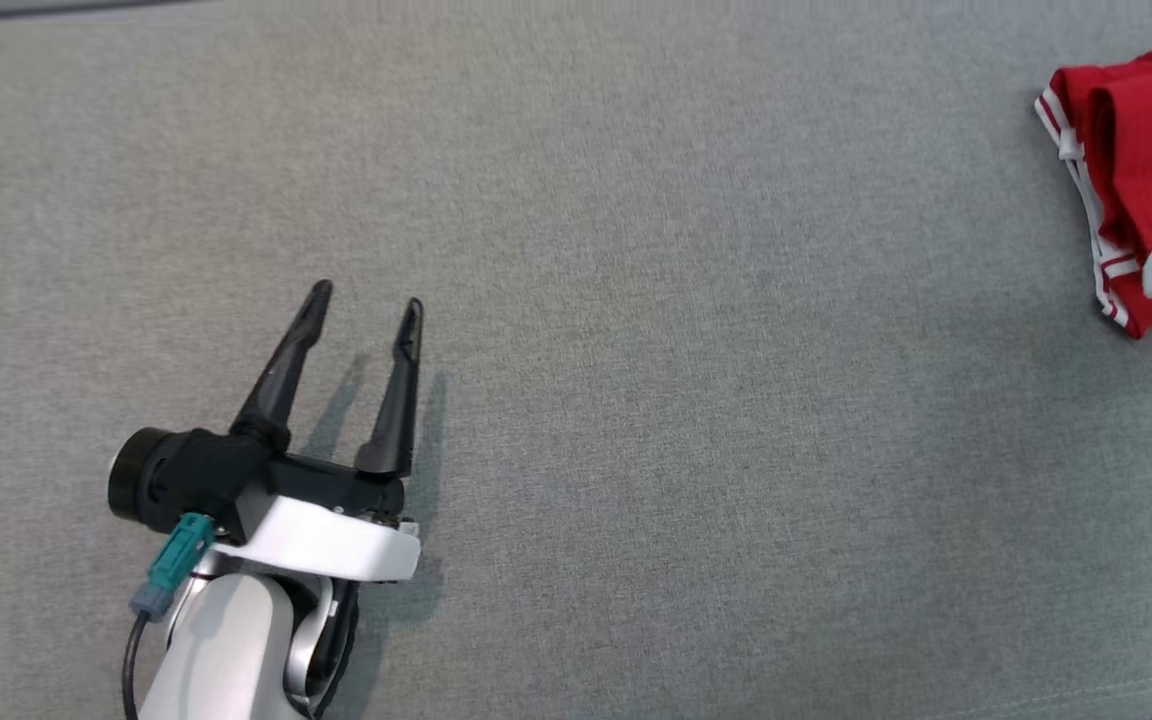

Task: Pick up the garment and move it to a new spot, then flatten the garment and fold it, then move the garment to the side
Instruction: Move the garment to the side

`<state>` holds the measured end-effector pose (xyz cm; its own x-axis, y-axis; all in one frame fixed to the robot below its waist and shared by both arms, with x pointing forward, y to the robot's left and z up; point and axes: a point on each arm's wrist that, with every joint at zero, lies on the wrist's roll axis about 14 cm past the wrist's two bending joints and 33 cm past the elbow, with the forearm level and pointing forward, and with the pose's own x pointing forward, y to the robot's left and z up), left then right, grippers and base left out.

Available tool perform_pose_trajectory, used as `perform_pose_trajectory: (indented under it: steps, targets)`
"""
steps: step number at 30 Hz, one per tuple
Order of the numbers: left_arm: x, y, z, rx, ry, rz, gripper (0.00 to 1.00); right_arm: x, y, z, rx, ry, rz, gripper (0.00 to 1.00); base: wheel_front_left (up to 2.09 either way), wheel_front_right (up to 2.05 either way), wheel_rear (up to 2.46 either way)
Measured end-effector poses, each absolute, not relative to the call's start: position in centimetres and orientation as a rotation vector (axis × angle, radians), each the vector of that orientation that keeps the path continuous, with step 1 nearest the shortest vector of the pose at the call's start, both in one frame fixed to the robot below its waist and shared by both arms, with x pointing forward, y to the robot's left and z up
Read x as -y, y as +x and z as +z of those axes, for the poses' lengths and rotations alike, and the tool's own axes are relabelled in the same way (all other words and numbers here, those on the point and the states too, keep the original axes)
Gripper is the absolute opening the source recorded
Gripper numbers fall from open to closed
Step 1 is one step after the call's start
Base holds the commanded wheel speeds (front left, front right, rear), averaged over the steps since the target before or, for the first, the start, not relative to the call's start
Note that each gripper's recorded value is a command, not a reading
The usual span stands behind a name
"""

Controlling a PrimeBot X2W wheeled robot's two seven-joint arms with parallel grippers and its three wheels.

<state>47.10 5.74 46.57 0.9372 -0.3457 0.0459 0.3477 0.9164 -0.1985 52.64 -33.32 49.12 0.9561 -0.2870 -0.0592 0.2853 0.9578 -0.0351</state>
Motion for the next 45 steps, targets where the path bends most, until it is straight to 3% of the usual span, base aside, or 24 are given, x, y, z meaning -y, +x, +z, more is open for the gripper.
perform_pose_trajectory:
  steps: [12,27,45]
  targets:
    - [-11.3,45.0,51.5,0.115,-0.193,-0.184,1.00,25.0,50.2,54.1,0.098,0.037,-0.072,1.00,0.00,0.00,0.00]
    - [-15.2,38.0,54.4,0.185,-0.179,-0.087,1.00,18.3,41.5,55.9,0.186,0.082,0.118,1.00,0.00,0.00,0.00]
    - [-16.4,32.7,53.2,0.167,-0.149,-0.043,1.00,16.2,34.5,54.6,0.193,0.128,0.169,1.00,0.00,0.00,0.00]
